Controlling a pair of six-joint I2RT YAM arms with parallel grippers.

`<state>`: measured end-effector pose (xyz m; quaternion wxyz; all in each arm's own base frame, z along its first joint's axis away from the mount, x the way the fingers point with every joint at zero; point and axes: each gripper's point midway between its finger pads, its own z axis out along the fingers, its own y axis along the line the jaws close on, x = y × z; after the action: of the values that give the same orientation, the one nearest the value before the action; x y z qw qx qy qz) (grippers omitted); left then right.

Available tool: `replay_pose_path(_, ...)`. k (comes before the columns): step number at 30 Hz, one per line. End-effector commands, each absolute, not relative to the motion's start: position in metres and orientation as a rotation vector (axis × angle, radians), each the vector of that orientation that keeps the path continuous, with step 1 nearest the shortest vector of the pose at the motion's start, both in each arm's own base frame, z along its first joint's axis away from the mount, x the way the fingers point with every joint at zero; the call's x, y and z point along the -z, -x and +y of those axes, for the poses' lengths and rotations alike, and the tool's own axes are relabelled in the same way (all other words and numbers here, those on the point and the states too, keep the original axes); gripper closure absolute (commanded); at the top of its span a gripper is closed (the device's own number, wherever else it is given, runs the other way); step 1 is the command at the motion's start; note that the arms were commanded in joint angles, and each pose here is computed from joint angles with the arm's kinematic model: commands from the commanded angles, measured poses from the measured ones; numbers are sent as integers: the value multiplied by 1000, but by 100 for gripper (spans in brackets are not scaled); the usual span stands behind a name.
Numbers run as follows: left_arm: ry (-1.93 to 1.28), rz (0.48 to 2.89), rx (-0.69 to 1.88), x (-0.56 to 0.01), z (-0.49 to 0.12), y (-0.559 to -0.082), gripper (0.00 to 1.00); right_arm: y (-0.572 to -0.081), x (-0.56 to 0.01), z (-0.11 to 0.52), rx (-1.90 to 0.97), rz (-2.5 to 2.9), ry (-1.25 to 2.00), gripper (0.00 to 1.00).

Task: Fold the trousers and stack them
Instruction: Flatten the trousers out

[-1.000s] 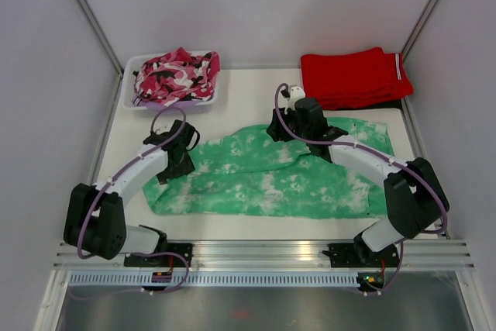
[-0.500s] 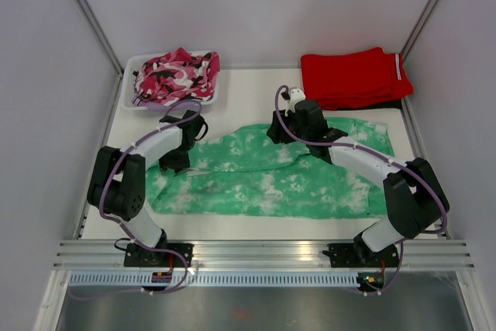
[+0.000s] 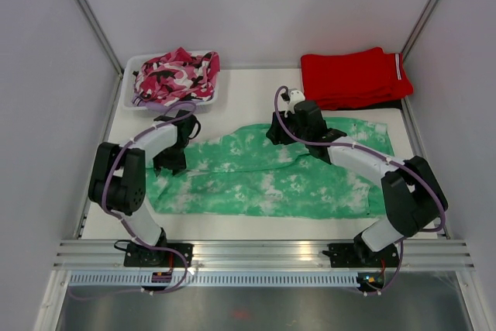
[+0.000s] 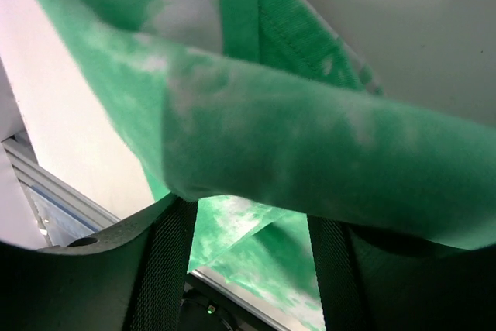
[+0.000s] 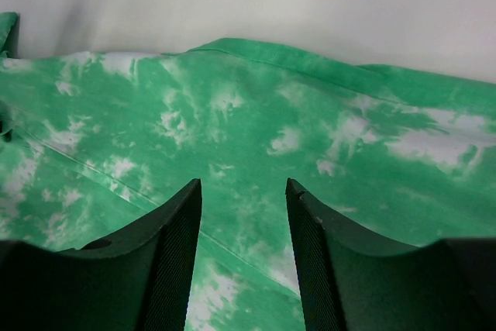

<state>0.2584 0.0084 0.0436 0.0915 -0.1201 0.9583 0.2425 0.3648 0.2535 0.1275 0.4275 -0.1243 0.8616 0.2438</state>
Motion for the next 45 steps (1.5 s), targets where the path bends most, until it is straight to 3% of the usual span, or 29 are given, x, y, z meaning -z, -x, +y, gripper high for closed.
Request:
replay_pose_path(1,305,2851,-611,-35,-2,-276,39,-370,-135,263,-666,2119,295,45)
replay_pose_path(3,234,2882,-496,-29,-15,-278,46,-370,-134,262,-663,2117,286,45)
replay_pose_path(4,219,2883,-456,-28,-19,-281,54,-368,-132,261,-659,2123,286,45)
replay_pose_path(6,224,2885,-411,-28,-25,-286,78,-370,-130,260,-653,2128,280,45)
replay_pose_path(7,228,2895,-414,-25,-26,-287,97,-372,-130,264,-666,2131,272,46)
replay_pose_path(13,368,2779,-583,-68,-3,-287,98,-359,-132,308,-804,2105,361,46)
replay_pose_path(17,668,2511,-517,-143,29,-271,98,-330,-143,358,-945,2037,578,43)
replay_pose_path(19,856,2401,-476,-160,46,-258,98,-312,-153,386,-965,1982,688,37)
replay_pose_path(23,1199,2149,-501,-179,84,-216,98,-299,-156,424,-944,1891,821,9)
replay_pose_path(27,1557,1938,-575,-181,98,-164,98,-301,-134,454,-885,1914,891,9)
replay_pose_path(29,1714,1812,-584,-174,100,-141,93,-300,-105,457,-809,1981,908,9)
replay_pose_path(30,1774,1722,-550,-174,100,-136,78,-301,-100,459,-794,2007,887,9)
replay_pose_path(32,1817,1706,-569,-165,98,-121,66,-303,-97,453,-764,2039,850,9)
replay_pose_path(33,1855,1667,-556,-164,97,-117,50,-300,-100,449,-769,2044,829,8)
replay_pose_path(35,1852,1651,-541,-167,96,-108,36,-300,-106,441,-749,2033,804,8)
replay_pose_path(36,1827,1656,-552,-171,98,-105,19,-298,-115,434,-742,2022,795,8)
replay_pose_path(39,1632,1715,-492,-199,103,-119,11,-300,-140,414,-676,2011,748,7)
replay_pose_path(42,1322,1848,-116,-224,70,-190,8,-321,-166,376,-617,2053,541,3)
replay_pose_path(45,1170,1961,156,-204,35,-250,8,-343,-190,322,-615,2098,313,2)
